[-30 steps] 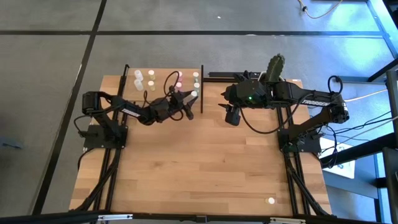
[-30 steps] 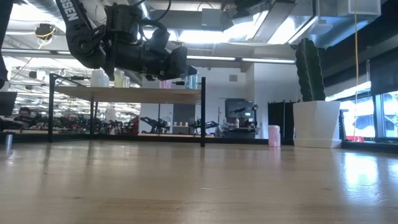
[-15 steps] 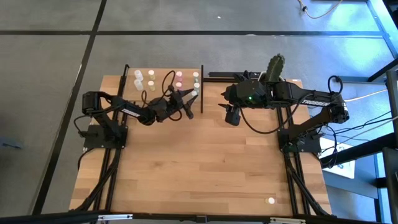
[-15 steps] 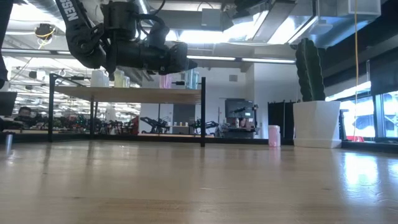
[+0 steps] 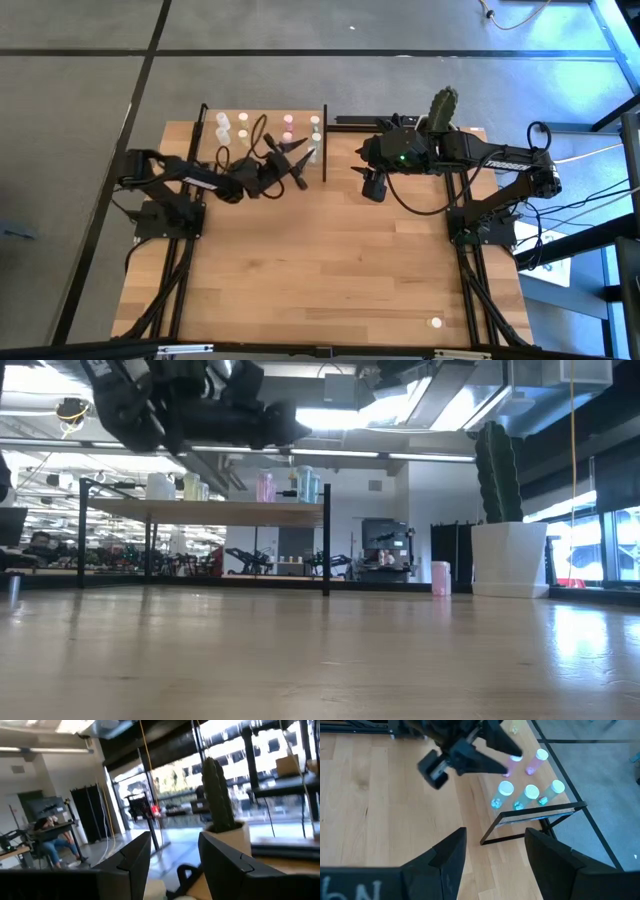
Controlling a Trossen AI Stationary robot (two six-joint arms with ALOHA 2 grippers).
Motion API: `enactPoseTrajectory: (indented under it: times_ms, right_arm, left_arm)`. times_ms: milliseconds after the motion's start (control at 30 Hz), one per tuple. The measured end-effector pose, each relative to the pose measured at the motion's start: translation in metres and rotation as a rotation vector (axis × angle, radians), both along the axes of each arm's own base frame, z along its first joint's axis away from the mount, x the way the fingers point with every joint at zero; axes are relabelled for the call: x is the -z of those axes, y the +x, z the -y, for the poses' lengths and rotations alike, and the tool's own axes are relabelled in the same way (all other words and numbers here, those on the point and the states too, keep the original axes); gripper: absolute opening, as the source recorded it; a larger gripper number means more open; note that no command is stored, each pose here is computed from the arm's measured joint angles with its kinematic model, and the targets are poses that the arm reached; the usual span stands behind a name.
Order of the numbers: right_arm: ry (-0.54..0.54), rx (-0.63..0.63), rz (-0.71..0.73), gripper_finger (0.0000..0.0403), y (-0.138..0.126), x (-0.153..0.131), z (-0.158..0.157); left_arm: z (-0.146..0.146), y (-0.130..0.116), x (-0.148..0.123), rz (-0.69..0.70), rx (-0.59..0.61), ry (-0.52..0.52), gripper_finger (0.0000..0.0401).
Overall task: Pick and place medicine bottles onto shelf by color
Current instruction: Put the green pill bottle on the shelf and align it with the other green pill bottles
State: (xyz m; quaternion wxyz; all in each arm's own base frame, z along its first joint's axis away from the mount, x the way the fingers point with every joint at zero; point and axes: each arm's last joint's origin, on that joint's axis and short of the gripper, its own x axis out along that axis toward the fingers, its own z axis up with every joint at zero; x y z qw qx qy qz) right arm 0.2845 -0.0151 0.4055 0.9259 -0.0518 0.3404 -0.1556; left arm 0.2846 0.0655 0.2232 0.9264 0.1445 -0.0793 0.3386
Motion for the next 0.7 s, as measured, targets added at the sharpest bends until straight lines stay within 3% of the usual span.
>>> enactPoseTrajectory:
  times_ms: [233,400,567,700]
  right_arm:
    - [0.0,0.0,0.0,0.0204,0.0,0.0,0.0]
    - [0.0,0.0,0.0,0.0204,0.0,0.0,0.0]
    - [0.0,0.0,0.0,0.0204,0.0,0.0,0.0]
    - [0.0,0.0,0.0,0.0204,0.0,0.0,0.0]
  left_arm:
    - [0.032,-0.012,-0.008,-0.222,0.057,-0.072,0.0157]
    - [0.045,-0.021,0.004,-0.359,-0.016,-0.194,0.0157]
    - [0.038,-0.02,0.014,-0.358,-0.041,-0.286,0.0157]
    - [0.028,-0.017,0.019,-0.364,0.006,-0.322,0.0157]
